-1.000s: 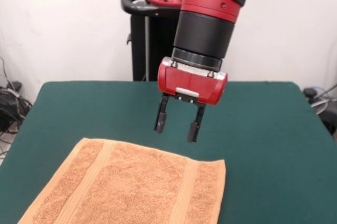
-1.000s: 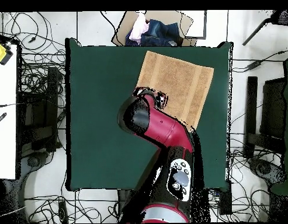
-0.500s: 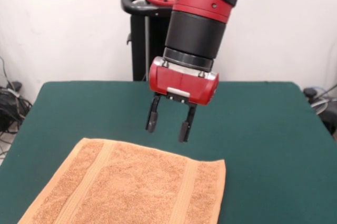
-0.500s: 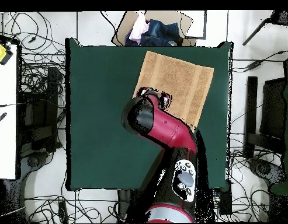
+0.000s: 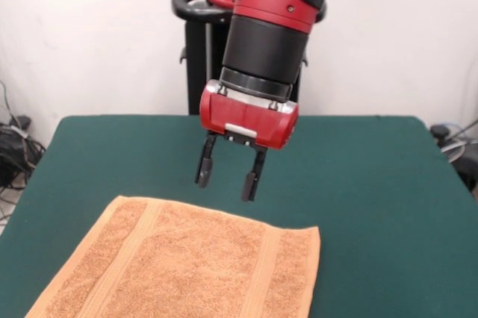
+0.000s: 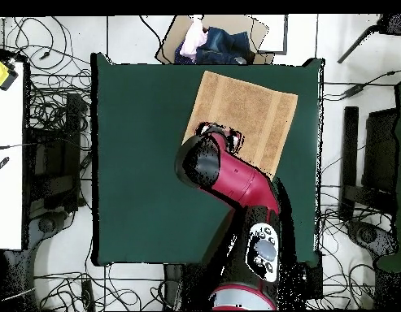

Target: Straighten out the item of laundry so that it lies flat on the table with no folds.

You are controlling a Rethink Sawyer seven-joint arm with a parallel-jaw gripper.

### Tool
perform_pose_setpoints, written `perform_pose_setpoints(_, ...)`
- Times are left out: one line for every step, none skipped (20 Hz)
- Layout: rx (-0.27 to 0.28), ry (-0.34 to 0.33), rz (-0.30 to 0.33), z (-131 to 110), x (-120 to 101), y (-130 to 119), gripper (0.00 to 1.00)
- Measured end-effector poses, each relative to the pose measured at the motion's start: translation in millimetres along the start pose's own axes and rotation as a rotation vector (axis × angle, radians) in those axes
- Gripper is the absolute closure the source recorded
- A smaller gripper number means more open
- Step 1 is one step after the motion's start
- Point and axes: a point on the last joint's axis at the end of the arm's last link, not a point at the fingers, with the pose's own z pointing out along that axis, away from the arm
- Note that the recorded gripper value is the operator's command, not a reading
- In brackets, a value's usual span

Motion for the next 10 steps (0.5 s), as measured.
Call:
perform_pose_setpoints(0.002,0.001,-0.007,1,1,-2,0.0)
perform_pose_setpoints(0.003,0.002,-0.009,1,2,-2,0.0)
perform_pose_setpoints(0.005,0.003,-0.015,2,3,-5,0.0)
perform_pose_setpoints(0.006,0.005,-0.017,3,4,-7,0.0)
perform_pose_setpoints(0.008,0.007,-0.021,5,5,-11,0.0)
perform_pose_setpoints(0.008,0.01,-0.023,6,5,-14,0.0)
perform_pose_setpoints(0.008,0.012,-0.024,7,6,-16,0.0)
perform_pose_setpoints(0.009,0.015,-0.025,9,7,-22,0.0)
perform_pose_setpoints(0.01,0.018,-0.025,12,8,-28,0.0)
perform_pose_setpoints(0.011,0.021,-0.026,14,9,-31,0.0)
